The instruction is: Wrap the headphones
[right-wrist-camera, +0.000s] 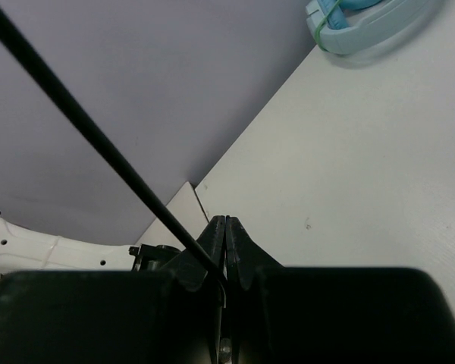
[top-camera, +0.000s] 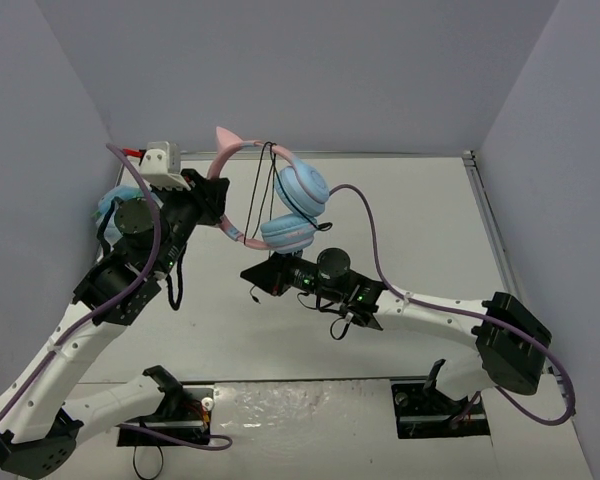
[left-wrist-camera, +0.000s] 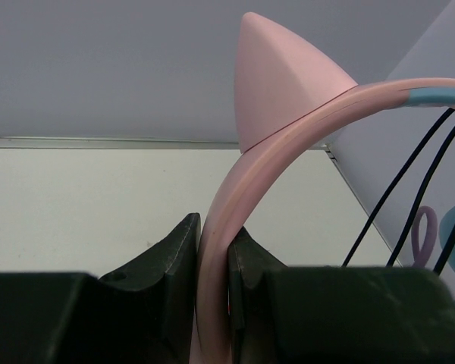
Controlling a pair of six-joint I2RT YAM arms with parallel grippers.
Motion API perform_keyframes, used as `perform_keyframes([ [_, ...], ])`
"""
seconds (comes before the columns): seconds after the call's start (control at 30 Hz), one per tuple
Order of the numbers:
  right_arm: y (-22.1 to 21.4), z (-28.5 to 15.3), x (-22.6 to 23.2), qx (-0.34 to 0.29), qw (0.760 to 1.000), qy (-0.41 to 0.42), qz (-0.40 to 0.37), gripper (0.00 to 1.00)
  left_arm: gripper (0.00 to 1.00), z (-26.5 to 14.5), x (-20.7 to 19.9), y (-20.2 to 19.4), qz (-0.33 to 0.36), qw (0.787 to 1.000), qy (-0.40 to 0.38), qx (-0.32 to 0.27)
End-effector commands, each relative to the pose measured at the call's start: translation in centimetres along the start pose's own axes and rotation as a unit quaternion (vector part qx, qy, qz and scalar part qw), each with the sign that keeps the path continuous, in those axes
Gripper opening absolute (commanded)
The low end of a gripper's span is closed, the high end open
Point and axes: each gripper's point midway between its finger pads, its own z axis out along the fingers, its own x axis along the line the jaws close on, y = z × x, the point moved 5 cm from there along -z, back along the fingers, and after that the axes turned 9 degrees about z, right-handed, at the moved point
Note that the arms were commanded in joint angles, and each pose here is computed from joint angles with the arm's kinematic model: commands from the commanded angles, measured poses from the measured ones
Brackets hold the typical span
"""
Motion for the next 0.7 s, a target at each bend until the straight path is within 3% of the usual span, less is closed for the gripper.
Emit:
perform_keyframes([
  [0.0,1.1,0.0,3.0,-0.04,0.997,0.063,0.008,0.0,0.0,-0.1,-0.3,6.4,-0.053,0.99,0.01,-0.132],
  [0.67,-1.5,-0.5,4.4,-0.033,0.992,0.111,0.053,0.0,0.0,1.1,1.9,5.9,-0.026,0.984,0.105,-0.143],
])
